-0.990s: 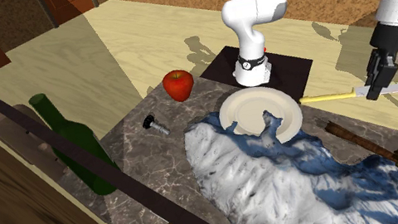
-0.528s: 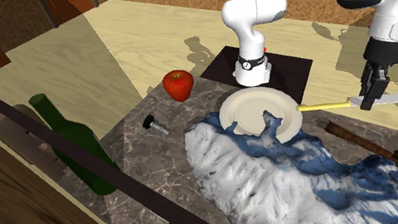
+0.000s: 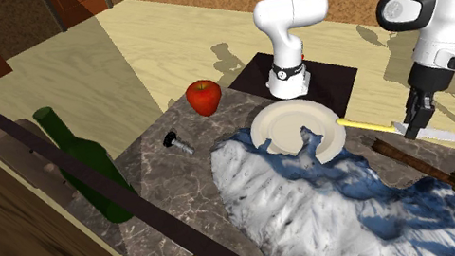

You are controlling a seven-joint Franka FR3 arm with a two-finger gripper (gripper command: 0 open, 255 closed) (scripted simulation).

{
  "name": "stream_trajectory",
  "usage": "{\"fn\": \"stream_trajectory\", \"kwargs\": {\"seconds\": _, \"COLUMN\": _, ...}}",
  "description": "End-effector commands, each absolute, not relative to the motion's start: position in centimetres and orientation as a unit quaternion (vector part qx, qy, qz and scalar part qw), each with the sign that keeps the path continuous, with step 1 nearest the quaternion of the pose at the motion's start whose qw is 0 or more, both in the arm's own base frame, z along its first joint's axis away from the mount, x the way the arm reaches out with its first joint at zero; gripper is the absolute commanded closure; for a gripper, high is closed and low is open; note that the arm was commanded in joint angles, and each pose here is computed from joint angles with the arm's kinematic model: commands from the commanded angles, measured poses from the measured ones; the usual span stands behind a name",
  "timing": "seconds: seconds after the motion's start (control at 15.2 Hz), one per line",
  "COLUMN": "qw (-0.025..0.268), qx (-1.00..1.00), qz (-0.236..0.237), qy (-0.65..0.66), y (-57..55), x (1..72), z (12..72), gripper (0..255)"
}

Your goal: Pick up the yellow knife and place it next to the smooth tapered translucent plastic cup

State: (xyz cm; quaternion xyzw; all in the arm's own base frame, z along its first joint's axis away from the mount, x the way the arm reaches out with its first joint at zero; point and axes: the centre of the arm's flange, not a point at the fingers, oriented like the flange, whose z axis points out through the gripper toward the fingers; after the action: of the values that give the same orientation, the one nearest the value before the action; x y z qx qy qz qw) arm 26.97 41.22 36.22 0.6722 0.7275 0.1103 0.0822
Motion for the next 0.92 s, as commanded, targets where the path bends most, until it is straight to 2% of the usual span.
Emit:
{"fn": "stream_trajectory", "kwargs": {"seconds": 0.0, "qw": 0.082, "qx": 0.672, "qz": 0.111, "qy": 0.727, "y": 41.3, "x": 26.9, "z": 35.2, "gripper": 255}}
{"fn": "stream_trajectory", "kwargs": {"seconds": 0.46, "qw": 0.082, "qx": 0.672, "qz": 0.111, "qy": 0.727, "y": 41.3, "x": 26.9, "z": 31.5, "gripper": 255}}
{"fn": "stream_trajectory", "kwargs": {"seconds": 0.86, "qw": 0.082, "qx": 0.672, "qz": 0.111, "qy": 0.727, "y": 41.3, "x": 26.9, "z": 31.5, "gripper": 255}}
